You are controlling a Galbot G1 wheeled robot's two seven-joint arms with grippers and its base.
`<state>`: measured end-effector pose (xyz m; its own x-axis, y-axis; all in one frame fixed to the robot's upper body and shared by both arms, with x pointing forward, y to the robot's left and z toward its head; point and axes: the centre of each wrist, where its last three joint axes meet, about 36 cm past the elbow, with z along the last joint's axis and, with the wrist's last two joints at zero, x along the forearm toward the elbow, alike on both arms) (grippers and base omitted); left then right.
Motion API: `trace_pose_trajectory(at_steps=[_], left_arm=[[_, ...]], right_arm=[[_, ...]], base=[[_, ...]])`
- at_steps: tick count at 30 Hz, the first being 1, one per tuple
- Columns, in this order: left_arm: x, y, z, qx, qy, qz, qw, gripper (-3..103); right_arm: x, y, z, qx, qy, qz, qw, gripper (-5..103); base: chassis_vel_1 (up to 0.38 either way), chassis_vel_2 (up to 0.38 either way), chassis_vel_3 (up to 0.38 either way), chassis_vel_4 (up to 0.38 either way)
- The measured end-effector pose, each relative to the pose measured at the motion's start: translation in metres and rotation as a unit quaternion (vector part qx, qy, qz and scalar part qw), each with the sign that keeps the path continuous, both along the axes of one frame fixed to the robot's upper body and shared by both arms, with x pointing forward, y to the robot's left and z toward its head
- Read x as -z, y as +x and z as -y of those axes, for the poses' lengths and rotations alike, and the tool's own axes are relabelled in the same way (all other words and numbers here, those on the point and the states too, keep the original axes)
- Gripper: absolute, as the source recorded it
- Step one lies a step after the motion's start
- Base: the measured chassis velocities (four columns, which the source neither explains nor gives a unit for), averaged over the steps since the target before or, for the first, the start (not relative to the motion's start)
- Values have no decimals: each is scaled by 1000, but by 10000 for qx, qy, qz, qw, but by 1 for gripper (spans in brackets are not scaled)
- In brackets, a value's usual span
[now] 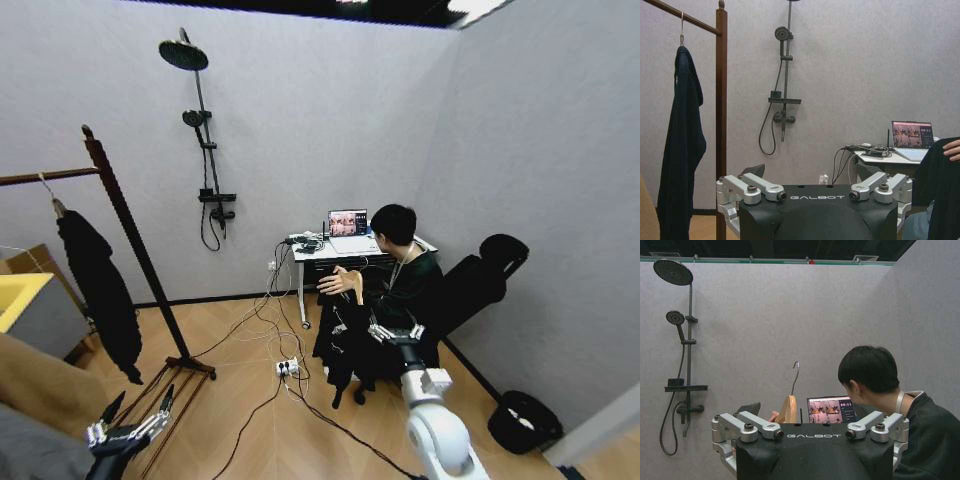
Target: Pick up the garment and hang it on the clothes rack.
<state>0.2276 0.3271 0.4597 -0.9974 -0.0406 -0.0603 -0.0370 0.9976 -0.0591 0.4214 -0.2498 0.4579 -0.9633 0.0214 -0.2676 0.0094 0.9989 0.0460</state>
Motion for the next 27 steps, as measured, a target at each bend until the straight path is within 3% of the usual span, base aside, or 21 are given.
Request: trace_pose_trajectory(at_steps=[7,19,27], left_arm=[[0,0,0,0,0,0,10000,100],[0,0,0,0,0,1,10000,100],[0,0,0,0,0,0,10000,100]], right_arm=[[0,28,-5,32,-8,248,9997,100],[-7,18,-9,-41,-43,326,9995,100],[-4,9,-8,-9,-41,285,9996,100]], base=[[0,0,0,0],[-7,4,4,-6],[-123,134,148,-135]])
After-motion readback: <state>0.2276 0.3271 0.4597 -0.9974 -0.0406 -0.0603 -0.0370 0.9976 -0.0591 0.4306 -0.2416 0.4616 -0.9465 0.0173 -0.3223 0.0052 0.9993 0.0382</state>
